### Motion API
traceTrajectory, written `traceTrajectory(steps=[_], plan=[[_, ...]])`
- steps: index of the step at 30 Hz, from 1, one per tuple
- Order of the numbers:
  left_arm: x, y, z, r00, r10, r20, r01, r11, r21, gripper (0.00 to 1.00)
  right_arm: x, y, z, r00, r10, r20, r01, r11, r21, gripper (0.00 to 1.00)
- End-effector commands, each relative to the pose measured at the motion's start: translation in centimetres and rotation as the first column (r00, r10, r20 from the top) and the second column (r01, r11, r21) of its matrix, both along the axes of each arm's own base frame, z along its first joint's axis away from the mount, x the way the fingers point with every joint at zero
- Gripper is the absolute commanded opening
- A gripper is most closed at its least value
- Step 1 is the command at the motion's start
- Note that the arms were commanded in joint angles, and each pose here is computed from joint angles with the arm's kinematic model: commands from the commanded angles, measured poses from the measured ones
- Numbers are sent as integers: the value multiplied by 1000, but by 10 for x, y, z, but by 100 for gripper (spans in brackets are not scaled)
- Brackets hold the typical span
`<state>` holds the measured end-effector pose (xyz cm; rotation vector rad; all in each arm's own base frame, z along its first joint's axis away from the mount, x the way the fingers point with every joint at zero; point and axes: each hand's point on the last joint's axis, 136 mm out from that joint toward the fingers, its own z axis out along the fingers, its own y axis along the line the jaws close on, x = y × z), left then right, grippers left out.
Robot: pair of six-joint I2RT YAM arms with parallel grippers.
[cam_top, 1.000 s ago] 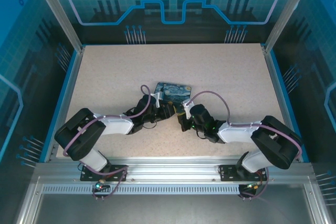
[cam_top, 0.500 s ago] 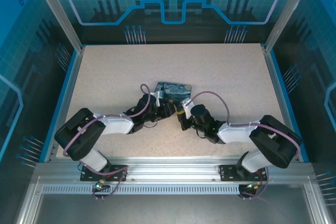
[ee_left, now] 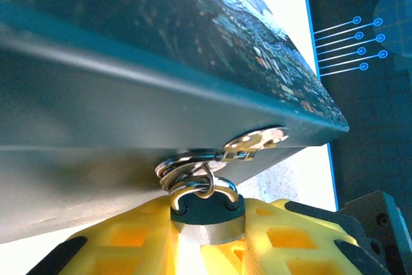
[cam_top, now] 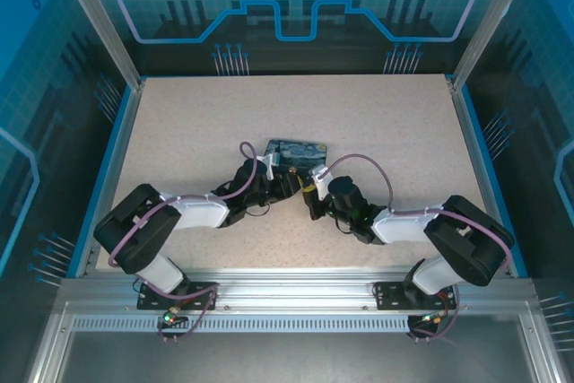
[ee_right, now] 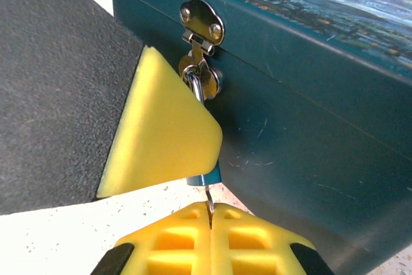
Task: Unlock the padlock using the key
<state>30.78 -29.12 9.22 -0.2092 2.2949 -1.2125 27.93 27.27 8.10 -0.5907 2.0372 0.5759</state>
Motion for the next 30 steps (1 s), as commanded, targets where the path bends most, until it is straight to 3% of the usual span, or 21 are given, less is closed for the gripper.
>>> traceTrajectory(steps=[1,11,18,30], plan=[[-7,-26,13,995,-94,18,95,993,-71,27,5,31,54,993,50,108,-68,983,169,0],[-6,-27,-15,995,-92,-29,91,995,-45,29,-7,16,5,998,-37,-52,45,987,155,0],[-9,-17,-24,997,-65,-43,65,998,-12,45,-11,11,-5,992,-73,-100,86,987,133,0],[-21,23,-3,1000,18,6,-18,999,37,68,-20,11,-27,975,-81,-205,108,986,127,0]])
